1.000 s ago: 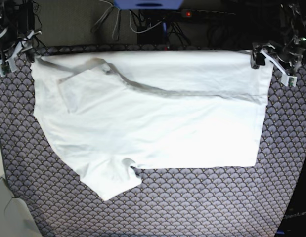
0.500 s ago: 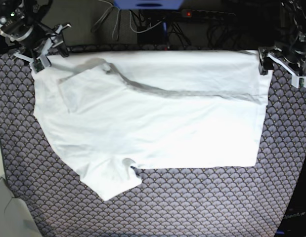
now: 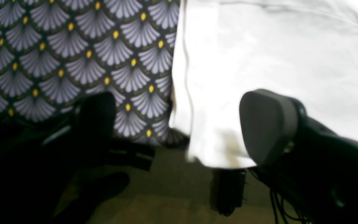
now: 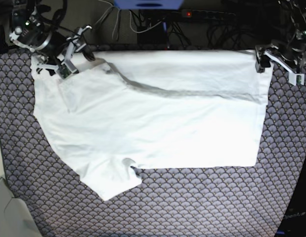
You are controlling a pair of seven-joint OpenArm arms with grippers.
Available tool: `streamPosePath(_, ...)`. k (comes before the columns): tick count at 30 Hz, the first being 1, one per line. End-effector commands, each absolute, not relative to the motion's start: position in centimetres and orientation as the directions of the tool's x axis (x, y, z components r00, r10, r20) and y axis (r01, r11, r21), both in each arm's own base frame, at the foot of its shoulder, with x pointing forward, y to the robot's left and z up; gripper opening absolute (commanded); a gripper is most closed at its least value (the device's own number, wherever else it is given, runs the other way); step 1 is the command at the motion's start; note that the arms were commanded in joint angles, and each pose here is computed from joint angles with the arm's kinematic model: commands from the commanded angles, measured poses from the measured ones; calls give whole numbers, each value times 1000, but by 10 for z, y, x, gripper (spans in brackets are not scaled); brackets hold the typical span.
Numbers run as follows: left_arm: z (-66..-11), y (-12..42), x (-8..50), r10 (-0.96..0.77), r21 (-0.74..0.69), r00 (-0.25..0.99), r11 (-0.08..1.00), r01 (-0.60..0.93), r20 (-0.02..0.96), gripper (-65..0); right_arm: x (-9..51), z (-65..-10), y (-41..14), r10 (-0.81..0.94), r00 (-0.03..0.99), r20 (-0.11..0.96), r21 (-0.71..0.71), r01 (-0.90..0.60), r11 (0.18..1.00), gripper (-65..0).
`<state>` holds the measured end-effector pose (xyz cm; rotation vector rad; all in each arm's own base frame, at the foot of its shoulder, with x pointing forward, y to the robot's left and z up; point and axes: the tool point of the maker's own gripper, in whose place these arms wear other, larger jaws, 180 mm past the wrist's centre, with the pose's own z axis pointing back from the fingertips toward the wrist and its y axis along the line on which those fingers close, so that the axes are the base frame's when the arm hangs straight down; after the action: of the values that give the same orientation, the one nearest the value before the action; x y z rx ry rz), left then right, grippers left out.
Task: Fold the T-shirt properly
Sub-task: 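Release the right gripper and move it over the sleeve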
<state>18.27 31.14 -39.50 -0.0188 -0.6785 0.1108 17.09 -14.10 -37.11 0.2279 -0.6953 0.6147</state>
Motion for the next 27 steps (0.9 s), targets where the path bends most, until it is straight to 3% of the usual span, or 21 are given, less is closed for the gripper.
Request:
streamPosePath(1,-385,316,186,91,-39,755,996,-86,649,0,172,-365,-137,458,577,677,-7,-616,788,-285)
streamPosePath(10,-378,340,176,154,-26,726,983,-184,670,0,186,-370,-122,537,528,658,-86,-655,750,-285)
streamPosePath(27,-379,341,175,156,-25,728,982,-188,667,0,200,-378,-104,663,463,588,-228,-692,685,-285)
